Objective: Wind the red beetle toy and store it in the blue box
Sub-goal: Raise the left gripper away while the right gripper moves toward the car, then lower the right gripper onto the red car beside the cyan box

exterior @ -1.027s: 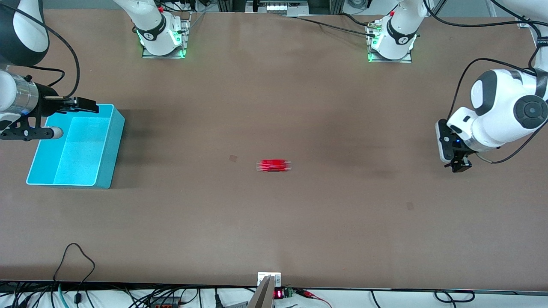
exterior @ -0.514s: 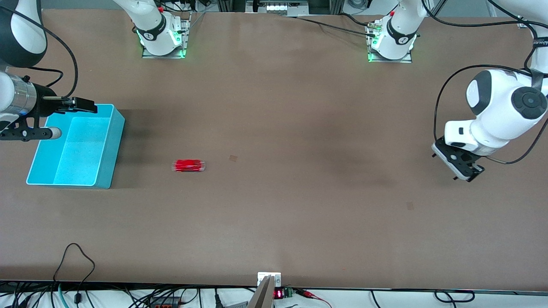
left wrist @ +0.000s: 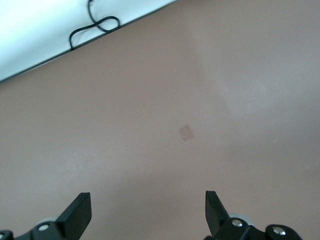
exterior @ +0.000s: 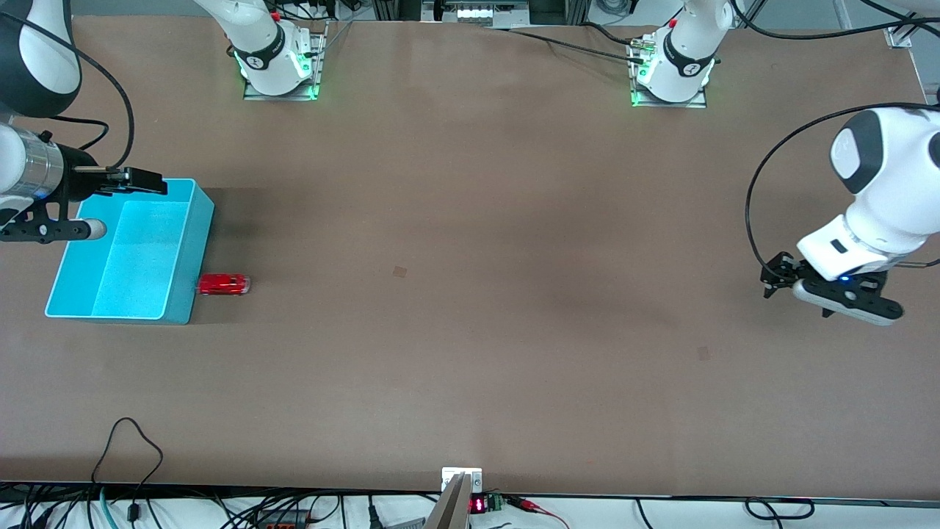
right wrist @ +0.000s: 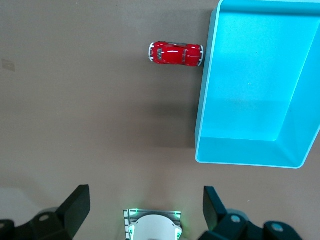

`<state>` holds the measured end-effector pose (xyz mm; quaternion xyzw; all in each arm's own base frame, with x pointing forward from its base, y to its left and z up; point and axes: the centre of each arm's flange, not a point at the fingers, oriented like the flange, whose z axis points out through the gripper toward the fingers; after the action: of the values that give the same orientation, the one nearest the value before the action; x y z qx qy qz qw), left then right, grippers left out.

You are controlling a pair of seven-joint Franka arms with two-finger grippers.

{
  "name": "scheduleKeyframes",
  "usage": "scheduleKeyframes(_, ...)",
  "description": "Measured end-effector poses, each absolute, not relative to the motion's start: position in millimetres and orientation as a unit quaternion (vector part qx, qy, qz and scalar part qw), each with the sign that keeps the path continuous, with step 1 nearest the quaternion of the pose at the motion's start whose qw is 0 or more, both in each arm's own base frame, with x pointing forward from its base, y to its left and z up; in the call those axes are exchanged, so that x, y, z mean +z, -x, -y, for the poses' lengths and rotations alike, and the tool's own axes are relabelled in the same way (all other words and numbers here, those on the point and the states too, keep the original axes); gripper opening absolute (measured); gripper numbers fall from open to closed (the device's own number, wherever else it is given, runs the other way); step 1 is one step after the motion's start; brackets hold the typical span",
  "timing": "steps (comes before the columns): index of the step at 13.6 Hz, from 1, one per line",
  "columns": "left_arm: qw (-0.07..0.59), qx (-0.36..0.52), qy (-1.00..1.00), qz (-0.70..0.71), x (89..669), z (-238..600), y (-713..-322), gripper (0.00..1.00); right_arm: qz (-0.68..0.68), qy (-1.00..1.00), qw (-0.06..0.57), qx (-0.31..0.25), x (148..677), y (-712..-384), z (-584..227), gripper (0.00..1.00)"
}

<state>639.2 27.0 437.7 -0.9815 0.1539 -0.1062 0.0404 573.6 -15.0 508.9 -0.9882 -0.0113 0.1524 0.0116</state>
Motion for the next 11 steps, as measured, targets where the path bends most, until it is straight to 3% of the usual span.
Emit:
scheduleKeyframes(6, 0.003, -0.077, 0.997, -0.001, 505.1, -25.5, -644.9, 1.00, 0.036, 0.986, 0.022, 0.161, 498.9, -576.4, 13.4, 1.00)
scheduleKeyframes(11, -0.027, -0.070, 0.995, 0.066, 576.8, -11.1, -616.3, 1.00, 0.100, 0.978, 0.064, 0.170, 446.9, -596.5, 6.6, 1.00)
